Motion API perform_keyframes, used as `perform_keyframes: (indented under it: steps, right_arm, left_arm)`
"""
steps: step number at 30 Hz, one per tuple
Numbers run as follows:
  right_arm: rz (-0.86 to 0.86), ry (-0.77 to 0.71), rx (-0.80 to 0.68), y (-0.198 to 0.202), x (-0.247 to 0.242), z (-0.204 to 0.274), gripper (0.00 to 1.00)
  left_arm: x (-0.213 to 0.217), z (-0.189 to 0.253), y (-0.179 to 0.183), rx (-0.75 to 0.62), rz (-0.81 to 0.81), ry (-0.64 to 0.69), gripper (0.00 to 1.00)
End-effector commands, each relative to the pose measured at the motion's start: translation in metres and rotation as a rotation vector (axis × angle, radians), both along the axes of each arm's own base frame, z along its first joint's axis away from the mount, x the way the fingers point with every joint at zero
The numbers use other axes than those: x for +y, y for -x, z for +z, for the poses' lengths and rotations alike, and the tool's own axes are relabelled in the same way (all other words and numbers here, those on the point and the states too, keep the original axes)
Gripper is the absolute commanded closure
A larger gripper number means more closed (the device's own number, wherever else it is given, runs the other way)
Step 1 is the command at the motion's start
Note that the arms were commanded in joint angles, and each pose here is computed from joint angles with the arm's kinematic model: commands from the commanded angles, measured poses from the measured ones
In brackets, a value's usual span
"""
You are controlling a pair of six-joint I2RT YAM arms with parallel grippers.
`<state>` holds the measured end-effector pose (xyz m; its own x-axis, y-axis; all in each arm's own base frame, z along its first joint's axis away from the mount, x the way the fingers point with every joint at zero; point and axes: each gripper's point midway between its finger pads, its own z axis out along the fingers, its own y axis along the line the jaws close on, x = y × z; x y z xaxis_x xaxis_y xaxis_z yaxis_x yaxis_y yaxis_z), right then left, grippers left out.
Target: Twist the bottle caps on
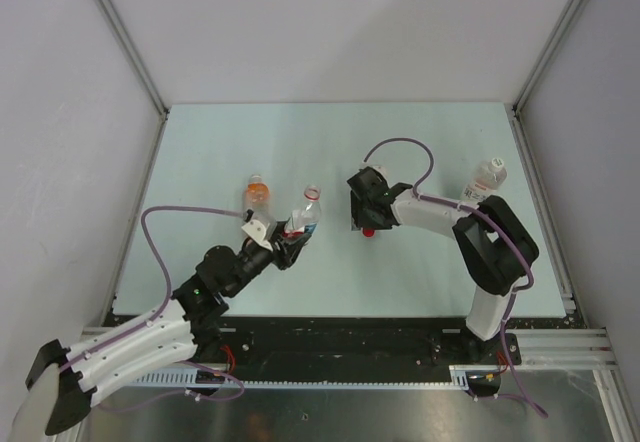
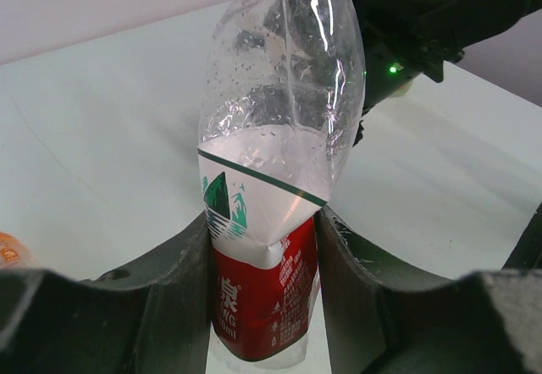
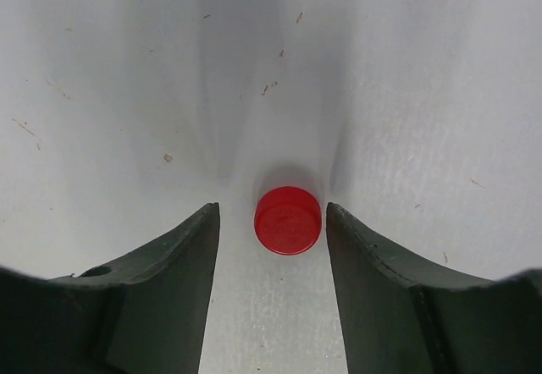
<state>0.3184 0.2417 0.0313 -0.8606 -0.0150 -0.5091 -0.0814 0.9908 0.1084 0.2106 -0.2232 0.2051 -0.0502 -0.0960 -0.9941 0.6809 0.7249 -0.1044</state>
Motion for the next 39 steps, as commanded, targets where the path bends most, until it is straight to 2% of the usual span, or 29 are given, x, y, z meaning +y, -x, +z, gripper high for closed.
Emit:
perform_keyframes:
  steps: [1, 10, 18, 23, 28, 32, 36, 39]
  right_arm:
    - [-0.016, 0.01, -0.014, -0.007, 0.005, 0.003, 0.45]
    - [-0.039, 0.057, 0.007, -0.001, -0.004, -0.001, 0.48]
    - [-0.028, 0.055, 0.014, -0.001, -0.001, -0.006, 0.62]
    - [-0.015, 0.046, 0.001, 0.0, 0.0, 0.004, 0.74]
    - [0.067, 0.01, -0.061, 0.001, -0.002, 0.045, 0.8]
    - [0.171, -0.066, -0.125, 0.012, -0.007, 0.097, 0.83]
    - [0.306, -0.219, -0.204, 0.035, -0.011, 0.153, 0.83]
    - [0.487, -0.409, -0.283, 0.066, -0.004, 0.198, 0.83]
  left_arm:
    - [-0.003, 0.009, 0.007, -0.061, -0.048, 0.002, 1.0]
    - [-0.005, 0.009, 0.011, -0.067, -0.074, 0.0, 1.0]
    - [-0.007, 0.009, 0.012, -0.065, -0.085, 0.0, 1.0]
    - [-0.004, 0.007, 0.009, -0.064, -0.063, -0.004, 1.0]
    - [-0.004, 0.006, 0.004, -0.057, -0.042, -0.017, 1.0]
    - [-0.016, 0.007, 0.003, -0.08, -0.089, -0.039, 1.0]
    - [-0.029, 0.006, 0.007, -0.082, -0.154, -0.041, 1.0]
    - [-0.038, 0.004, 0.013, -0.095, -0.214, -0.051, 1.0]
